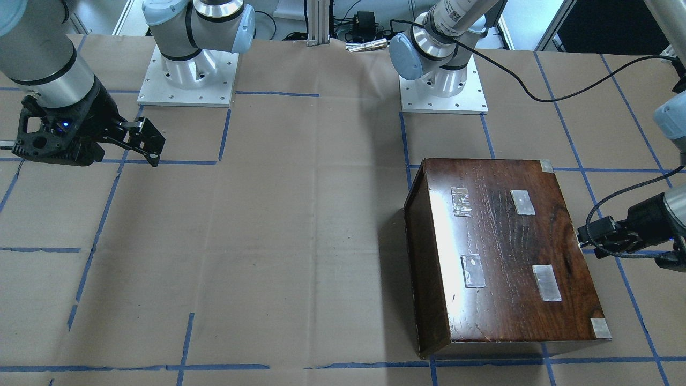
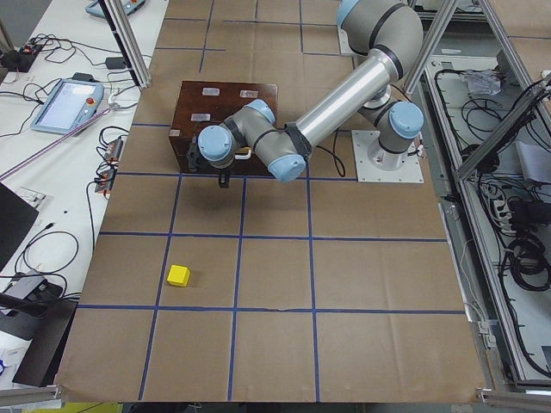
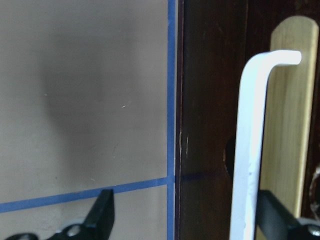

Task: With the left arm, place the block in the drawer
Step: 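Pull the drawer open by its white handle with the left gripper, then release the handle and move the left gripper above the yellow cube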

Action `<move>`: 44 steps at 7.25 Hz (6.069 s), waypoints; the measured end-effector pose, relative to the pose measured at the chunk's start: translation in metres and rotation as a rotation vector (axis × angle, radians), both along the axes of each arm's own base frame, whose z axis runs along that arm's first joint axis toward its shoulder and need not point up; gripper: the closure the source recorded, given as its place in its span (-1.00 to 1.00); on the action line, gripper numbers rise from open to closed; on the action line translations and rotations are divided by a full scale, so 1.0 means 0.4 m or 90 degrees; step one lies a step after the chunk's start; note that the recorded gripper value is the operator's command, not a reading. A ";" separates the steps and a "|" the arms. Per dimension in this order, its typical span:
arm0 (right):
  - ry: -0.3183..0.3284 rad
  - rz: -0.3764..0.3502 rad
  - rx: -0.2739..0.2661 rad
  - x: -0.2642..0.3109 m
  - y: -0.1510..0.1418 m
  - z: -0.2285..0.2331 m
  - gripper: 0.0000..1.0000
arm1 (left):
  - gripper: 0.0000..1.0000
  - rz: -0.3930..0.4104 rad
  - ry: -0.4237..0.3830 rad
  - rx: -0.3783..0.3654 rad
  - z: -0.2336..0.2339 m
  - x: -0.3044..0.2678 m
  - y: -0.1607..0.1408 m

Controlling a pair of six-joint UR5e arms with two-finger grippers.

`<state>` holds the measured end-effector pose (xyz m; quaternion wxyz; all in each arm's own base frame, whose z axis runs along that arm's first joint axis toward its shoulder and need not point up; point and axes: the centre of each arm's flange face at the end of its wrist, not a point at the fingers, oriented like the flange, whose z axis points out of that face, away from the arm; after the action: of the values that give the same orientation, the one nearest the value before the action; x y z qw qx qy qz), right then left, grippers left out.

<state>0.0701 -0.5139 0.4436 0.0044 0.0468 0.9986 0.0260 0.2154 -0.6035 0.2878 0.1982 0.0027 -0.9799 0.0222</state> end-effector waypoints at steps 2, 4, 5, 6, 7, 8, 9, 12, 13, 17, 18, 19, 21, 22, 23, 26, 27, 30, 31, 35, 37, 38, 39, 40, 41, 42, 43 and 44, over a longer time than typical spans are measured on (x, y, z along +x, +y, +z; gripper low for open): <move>0.000 0.000 0.000 0.000 0.000 -0.001 -1.00 | -0.98 0.000 -0.005 -0.003 -0.013 -0.005 -0.012; 0.000 0.000 0.000 0.000 0.000 -0.001 -1.00 | -0.98 -0.002 -0.011 -0.007 -0.019 -0.001 -0.018; 0.000 0.000 0.000 0.000 0.000 -0.001 -1.00 | -0.98 -0.002 -0.014 -0.010 -0.014 0.000 -0.019; 0.000 0.000 0.000 0.000 0.000 0.000 -1.00 | -0.98 -0.002 -0.016 -0.013 -0.008 0.001 -0.018; 0.000 0.000 0.000 0.000 0.000 0.000 -1.00 | -0.98 -0.002 -0.018 -0.015 -0.006 0.002 -0.018; 0.000 0.000 0.000 0.000 0.000 0.000 -1.00 | -0.98 -0.001 -0.020 -0.017 -0.005 0.006 -0.017; 0.000 0.000 0.000 0.000 0.000 0.000 -1.00 | -0.98 -0.001 -0.025 -0.019 -0.005 0.012 -0.017; 0.000 0.000 0.000 0.000 0.000 0.001 -1.00 | -0.98 0.003 -0.038 -0.021 -0.004 0.031 -0.013; 0.000 0.000 -0.001 0.000 0.000 0.001 -1.00 | -0.98 0.005 -0.045 -0.023 -0.005 0.043 -0.011; 0.000 0.000 0.000 0.000 0.000 -0.001 -1.00 | -0.98 0.019 -0.066 -0.029 -0.002 0.105 -0.004; 0.000 0.000 0.001 0.000 0.000 -0.001 -1.00 | -0.98 0.020 -0.073 -0.030 0.004 0.116 -0.006; 0.000 0.000 0.001 0.000 0.000 -0.001 -1.00 | -0.98 0.021 -0.080 -0.028 0.006 0.124 -0.006; 0.000 0.000 0.001 0.000 0.000 -0.001 -1.00 | -0.98 0.024 -0.093 -0.020 0.005 0.146 -0.001; 0.000 0.000 0.001 0.000 0.000 -0.001 -1.00 | -0.98 0.026 -0.098 -0.019 0.007 0.155 -0.001; 0.000 0.000 0.001 0.000 0.000 -0.001 -1.00 | -0.98 0.027 -0.101 -0.021 0.014 0.161 -0.003; 0.000 0.000 0.001 0.000 0.000 -0.001 -1.00 | -0.98 0.026 -0.119 -0.019 0.023 0.172 -0.006; 0.000 0.000 0.000 0.000 0.000 0.000 -1.00 | -0.98 0.026 -0.126 -0.017 0.020 0.176 -0.006; 0.000 0.000 0.000 0.000 0.000 0.000 -1.00 | -0.98 0.025 -0.132 -0.015 -0.001 0.187 -0.015; 0.000 0.000 0.000 0.000 0.000 0.000 -1.00 | -0.98 0.026 -0.136 -0.019 0.008 0.192 -0.019; 0.000 0.000 0.001 0.000 0.000 -0.001 -1.00 | -0.98 0.024 -0.174 -0.007 0.027 0.218 -0.019; 0.000 0.000 0.000 0.000 0.000 -0.001 -1.00 | -0.98 0.037 -0.176 -0.005 0.025 0.267 0.003; 0.000 0.000 0.000 0.000 0.000 0.000 -1.00 | -0.98 0.039 -0.177 -0.006 0.026 0.291 0.014; 0.000 0.000 0.000 0.000 0.000 0.000 -1.00 | -0.98 0.038 -0.180 -0.010 0.033 0.303 0.016; 0.000 0.000 0.000 0.000 0.000 0.000 -1.00 | -0.98 0.037 -0.183 -0.014 0.043 0.311 0.013; 0.000 0.000 0.000 0.000 0.000 0.000 -1.00 | -0.98 0.037 -0.187 -0.018 0.056 0.318 0.009; 0.000 0.000 0.000 0.000 0.000 0.000 -1.00 | -0.98 0.037 -0.191 -0.023 0.066 0.326 0.002; 0.000 0.000 0.000 0.000 0.000 0.000 -1.00 | -0.98 0.034 -0.198 -0.028 0.075 0.340 -0.010; 0.000 0.000 0.000 0.000 0.000 -0.001 -1.00 | -0.98 0.029 -0.208 -0.031 0.086 0.358 -0.025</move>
<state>0.0701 -0.5138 0.4433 0.0044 0.0468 0.9986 0.0261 0.3585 -0.6136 0.3224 0.0357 0.0162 -0.9980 0.0506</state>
